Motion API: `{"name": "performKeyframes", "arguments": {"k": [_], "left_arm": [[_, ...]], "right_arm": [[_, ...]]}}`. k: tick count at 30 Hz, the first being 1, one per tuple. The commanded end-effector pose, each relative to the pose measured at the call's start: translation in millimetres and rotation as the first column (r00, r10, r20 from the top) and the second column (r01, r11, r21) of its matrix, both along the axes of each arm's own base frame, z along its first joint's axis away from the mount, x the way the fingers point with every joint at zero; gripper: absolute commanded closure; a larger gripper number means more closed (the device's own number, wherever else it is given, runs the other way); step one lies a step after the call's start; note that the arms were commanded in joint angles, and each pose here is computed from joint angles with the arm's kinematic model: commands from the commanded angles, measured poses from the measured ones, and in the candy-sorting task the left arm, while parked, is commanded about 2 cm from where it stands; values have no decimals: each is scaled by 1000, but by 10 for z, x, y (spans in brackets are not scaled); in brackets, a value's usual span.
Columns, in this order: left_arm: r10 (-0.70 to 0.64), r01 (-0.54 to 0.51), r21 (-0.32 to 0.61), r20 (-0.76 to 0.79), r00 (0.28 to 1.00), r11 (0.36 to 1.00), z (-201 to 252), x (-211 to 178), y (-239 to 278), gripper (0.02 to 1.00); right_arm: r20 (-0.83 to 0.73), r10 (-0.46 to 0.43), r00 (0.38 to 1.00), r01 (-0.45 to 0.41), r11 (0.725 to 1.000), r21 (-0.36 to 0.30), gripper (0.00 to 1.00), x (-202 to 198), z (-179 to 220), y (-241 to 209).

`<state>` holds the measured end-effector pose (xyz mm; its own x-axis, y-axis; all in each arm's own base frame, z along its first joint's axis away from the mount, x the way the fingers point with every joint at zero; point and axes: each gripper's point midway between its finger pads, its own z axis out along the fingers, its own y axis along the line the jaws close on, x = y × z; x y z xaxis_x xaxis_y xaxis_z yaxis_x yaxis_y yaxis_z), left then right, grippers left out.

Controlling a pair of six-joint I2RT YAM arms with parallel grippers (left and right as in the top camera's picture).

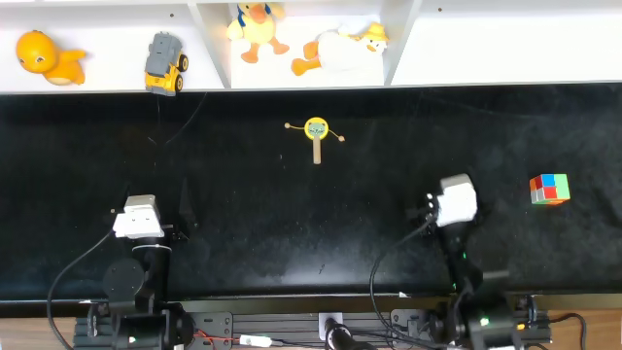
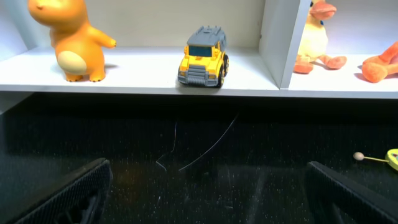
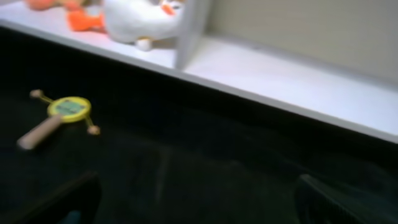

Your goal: Store Toys

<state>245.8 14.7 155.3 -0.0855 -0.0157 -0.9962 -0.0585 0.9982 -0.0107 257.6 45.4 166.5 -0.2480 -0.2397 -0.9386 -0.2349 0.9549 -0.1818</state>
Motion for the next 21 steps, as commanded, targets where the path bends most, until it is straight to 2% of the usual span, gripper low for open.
{"name": "performKeyframes", "arguments": {"k": [1,4,7,10,13,16,21], "left_arm": [[-3,3,-21,8,1000,1000,7,-3,-12,20],[-3,3,-21,8,1000,1000,7,-3,-12,20],[-3,3,-21,8,1000,1000,7,-3,-12,20],[-3,3,-21,8,1000,1000,7,-3,-12,20],[-3,3,-21,8,1000,1000,7,-3,-12,20],[-3,3,-21,8,1000,1000,7,-3,-12,20],[-3,3,-21,8,1000,1000,7,-3,-12,20]], "right_arm": [[-152,88,984,-85,996,26,5,168,253,318],[-364,115,924,-92,993,80,5,179,127,559],[-554,103,826,-54,993,103,5,129,-36,722],[-683,53,728,81,983,162,5,156,-136,892],[-766,12,642,207,960,188,5,228,-252,1119],[-790,-47,611,257,956,141,7,325,-387,1359],[-782,-152,604,287,957,35,5,393,-643,1807]]}}
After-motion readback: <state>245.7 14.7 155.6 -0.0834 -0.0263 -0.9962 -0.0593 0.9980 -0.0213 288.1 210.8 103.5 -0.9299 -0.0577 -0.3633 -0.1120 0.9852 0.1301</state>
